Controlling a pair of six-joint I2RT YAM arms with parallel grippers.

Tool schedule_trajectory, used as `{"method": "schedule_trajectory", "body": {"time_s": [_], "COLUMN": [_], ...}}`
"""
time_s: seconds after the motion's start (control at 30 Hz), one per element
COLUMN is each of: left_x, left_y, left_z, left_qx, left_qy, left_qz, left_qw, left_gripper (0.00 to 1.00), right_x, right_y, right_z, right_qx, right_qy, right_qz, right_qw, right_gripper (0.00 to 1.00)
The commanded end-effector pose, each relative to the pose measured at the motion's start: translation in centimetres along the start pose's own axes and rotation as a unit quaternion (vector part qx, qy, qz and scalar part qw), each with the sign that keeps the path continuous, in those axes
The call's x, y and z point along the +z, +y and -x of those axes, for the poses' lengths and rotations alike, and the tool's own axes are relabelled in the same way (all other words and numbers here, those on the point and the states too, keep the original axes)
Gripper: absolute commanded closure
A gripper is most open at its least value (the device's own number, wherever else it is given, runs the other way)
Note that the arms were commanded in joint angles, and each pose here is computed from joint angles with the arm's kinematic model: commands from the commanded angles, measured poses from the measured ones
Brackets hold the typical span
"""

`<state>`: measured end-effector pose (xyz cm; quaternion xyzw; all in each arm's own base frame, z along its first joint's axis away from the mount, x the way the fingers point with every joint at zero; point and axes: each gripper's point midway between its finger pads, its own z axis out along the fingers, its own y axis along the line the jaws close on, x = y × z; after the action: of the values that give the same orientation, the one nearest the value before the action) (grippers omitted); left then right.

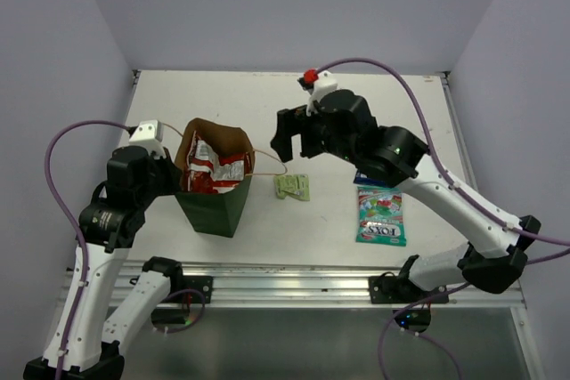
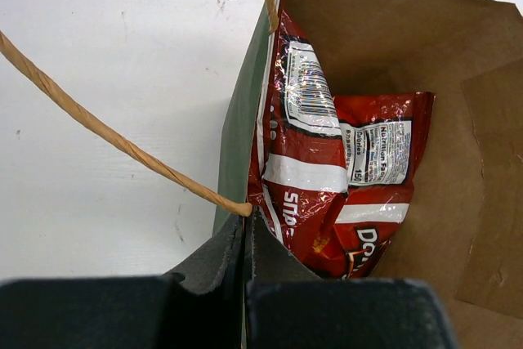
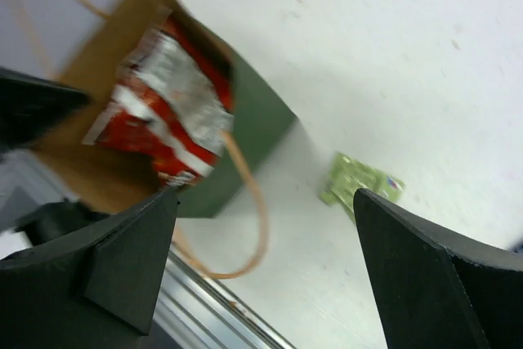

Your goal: Place the snacks into the paper bag

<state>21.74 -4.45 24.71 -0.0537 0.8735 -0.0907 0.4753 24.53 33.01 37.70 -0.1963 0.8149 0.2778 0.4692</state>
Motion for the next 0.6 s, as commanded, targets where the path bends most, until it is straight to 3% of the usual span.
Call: {"method": "schedule_trajectory", "body": {"time_s": [0.0, 0.17, 0.57], "left_x": [0.0, 0.2, 0.0], "left_y": [-0.9, -1.0, -0.6], "left_z": [1.3, 1.2, 1.2], "left_qx": [0.002, 0.003, 0.006], "left_qy": [-0.025, -0.022, -0.020], "left_qz": [-0.021, -0.023, -0.012], "left_qw": [0.999, 1.000, 1.000], "left_gripper": [1.00, 1.00, 1.00], "right_x": [4.3, 5.7, 12.5], "right_y": [-7.3, -10.9, -11.5], "right_z": [-9.0, -14.3, -21.0], "right_qx": [0.045, 0.062, 0.038], "right_qy": [0.077, 0.105, 0.177], "right_qz": [-0.111, -0.152, -0.134], "right_qw": [0.990, 0.981, 0.974], "right_gripper": [0.07, 0.06, 0.07]}}
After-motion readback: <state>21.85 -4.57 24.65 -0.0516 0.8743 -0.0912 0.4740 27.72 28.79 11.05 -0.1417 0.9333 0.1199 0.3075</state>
